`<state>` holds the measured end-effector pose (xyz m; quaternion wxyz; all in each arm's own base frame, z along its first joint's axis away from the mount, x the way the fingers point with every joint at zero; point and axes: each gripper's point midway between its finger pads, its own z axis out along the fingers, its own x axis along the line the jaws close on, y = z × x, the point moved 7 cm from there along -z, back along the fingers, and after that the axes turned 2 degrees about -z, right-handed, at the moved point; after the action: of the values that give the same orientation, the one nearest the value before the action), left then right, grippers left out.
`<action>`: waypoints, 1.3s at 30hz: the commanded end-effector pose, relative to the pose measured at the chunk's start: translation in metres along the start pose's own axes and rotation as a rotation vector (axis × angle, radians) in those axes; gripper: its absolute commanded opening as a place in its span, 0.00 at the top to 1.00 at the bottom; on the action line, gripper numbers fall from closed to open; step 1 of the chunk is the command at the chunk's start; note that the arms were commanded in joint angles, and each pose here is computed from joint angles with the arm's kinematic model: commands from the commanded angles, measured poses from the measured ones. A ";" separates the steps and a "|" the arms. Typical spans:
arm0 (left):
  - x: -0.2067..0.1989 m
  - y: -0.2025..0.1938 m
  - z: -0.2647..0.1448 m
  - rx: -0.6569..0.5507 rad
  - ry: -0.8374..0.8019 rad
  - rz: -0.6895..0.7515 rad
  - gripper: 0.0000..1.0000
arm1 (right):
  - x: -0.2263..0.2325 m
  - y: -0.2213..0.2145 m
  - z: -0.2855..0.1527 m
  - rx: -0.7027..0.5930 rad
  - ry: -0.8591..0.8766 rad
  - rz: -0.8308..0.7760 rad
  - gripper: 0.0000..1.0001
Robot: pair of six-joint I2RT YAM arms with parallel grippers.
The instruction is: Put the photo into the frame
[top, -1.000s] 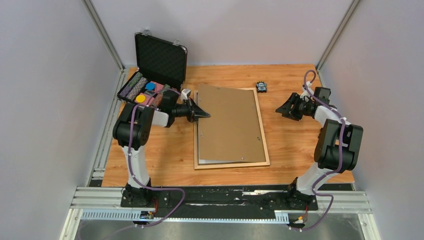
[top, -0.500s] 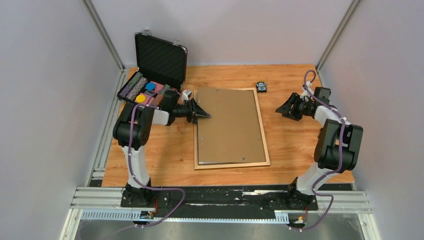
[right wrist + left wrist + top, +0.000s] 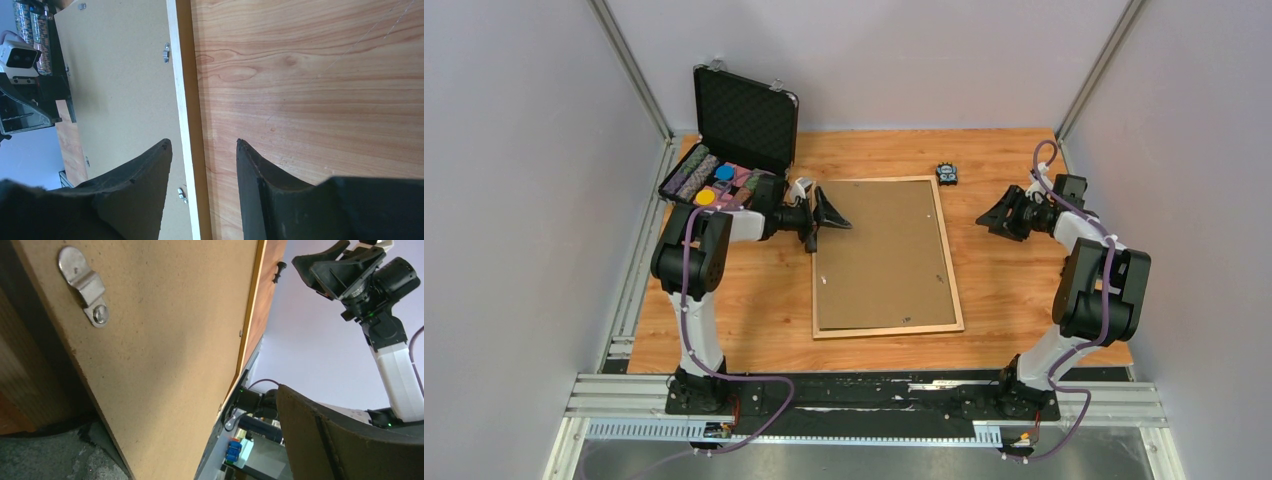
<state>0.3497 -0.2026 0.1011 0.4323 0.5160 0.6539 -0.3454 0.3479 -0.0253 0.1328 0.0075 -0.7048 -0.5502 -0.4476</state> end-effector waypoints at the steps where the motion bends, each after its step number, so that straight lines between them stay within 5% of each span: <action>1: -0.014 0.003 -0.005 -0.003 0.024 0.065 0.00 | 0.003 0.007 -0.004 -0.037 0.029 -0.040 0.51; 39: -0.041 -0.011 -0.019 -0.045 0.274 0.262 0.00 | -0.001 0.007 -0.004 -0.037 0.024 -0.022 0.51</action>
<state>0.3353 -0.1946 0.1169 0.3605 0.6038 0.6744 -0.2252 0.3474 -0.0292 0.1331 0.0070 -0.7058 -0.5461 -0.4512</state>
